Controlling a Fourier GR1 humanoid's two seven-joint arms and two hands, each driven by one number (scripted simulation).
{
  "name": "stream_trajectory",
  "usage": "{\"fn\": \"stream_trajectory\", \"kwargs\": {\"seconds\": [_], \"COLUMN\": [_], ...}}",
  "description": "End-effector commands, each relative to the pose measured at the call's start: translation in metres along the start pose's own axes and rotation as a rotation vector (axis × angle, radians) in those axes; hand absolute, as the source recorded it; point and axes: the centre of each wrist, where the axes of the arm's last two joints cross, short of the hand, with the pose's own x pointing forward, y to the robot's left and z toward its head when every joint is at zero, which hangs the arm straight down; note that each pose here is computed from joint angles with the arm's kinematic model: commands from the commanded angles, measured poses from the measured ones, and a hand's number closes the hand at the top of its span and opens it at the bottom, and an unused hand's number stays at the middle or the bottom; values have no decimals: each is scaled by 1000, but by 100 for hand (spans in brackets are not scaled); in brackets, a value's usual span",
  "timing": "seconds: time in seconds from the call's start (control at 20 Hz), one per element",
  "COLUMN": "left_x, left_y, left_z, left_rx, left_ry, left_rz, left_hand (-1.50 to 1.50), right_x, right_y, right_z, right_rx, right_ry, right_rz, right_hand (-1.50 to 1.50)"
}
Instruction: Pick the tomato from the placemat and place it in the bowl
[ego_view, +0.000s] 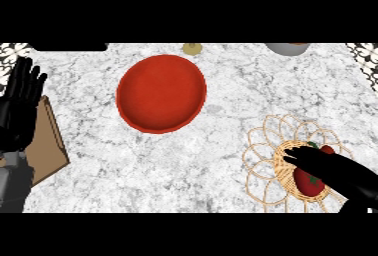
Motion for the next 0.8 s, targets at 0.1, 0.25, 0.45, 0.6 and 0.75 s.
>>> {"fn": "stream_trajectory", "kwargs": {"seconds": [0.1, 0.25, 0.45, 0.6, 0.75], "left_x": [6, -14, -9, 15, 1], "left_y": [5, 3, 13, 6, 13], "left_z": [-3, 9, 1, -2, 2], "left_rx": [-6, 0, 6, -5, -16], "left_ry": [-11, -23, 11, 4, 3], "left_rz": [5, -11, -15, 5, 1], "left_hand": [0, 0, 0, 0, 0], "right_x": [-7, -6, -7, -16, -25], "right_y": [9, 8, 8, 16, -9], "right_z": [-18, -27, -13, -11, -30], "right_rx": [22, -71, -119, -128, -134], "right_ry": [33, -63, -81, -83, 21], "right_rz": [22, 16, 31, 65, 33], "right_hand": [-150, 150, 150, 150, 150]}}
